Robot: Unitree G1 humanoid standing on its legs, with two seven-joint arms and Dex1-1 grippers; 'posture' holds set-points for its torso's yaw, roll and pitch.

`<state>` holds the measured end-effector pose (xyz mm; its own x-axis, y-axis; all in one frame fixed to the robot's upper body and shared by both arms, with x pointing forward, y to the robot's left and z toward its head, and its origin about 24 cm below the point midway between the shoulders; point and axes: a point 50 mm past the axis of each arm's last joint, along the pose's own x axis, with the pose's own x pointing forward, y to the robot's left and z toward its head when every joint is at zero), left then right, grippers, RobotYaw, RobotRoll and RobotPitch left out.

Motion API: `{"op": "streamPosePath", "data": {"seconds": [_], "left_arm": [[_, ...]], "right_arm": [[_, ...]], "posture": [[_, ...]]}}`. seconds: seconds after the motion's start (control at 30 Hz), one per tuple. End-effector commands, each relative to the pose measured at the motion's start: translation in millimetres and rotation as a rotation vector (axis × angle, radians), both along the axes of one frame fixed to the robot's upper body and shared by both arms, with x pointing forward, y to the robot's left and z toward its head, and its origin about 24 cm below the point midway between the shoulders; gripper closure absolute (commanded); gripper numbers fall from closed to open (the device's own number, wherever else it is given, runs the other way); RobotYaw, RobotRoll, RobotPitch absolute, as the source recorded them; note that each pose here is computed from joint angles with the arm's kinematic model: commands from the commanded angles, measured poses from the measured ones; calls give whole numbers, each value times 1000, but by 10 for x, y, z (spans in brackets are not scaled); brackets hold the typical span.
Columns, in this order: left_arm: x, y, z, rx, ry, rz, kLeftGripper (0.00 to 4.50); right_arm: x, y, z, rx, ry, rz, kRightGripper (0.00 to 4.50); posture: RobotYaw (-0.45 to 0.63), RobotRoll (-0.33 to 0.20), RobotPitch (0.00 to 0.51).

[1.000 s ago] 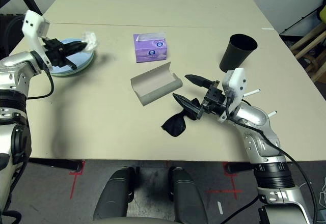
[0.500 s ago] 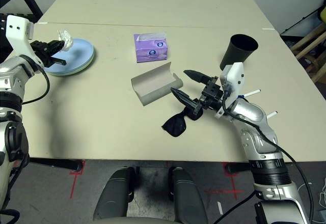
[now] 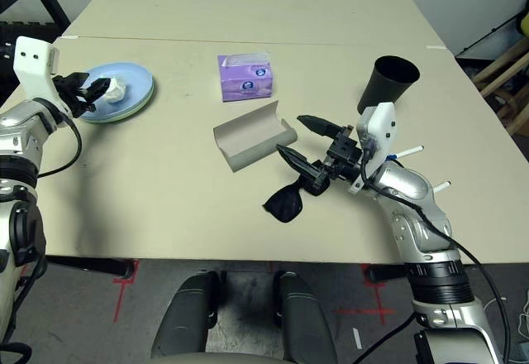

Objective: Organize and tidy the items on the table.

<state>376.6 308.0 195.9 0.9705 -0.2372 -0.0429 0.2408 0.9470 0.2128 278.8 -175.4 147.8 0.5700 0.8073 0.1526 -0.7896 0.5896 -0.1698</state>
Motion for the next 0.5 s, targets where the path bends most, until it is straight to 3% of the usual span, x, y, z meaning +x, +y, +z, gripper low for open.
{"op": "streamPosePath", "data": {"seconds": [0.03, 0.23, 0.5], "left_arm": [[-17, -98, 31, 26, -36, -116, 25], [-75, -502, 31, 48, -106, -443, 25], [-268, -836, -123, 47, -44, -786, 25]], "right_arm": [[-14, -59, 46, 4, -9, -19, 0], [7, -78, 69, 3, -13, -28, 0], [12, -68, 80, 3, -17, -25, 0]], "posture": [[126, 0, 194], [127, 0, 193], [125, 0, 190]]}}
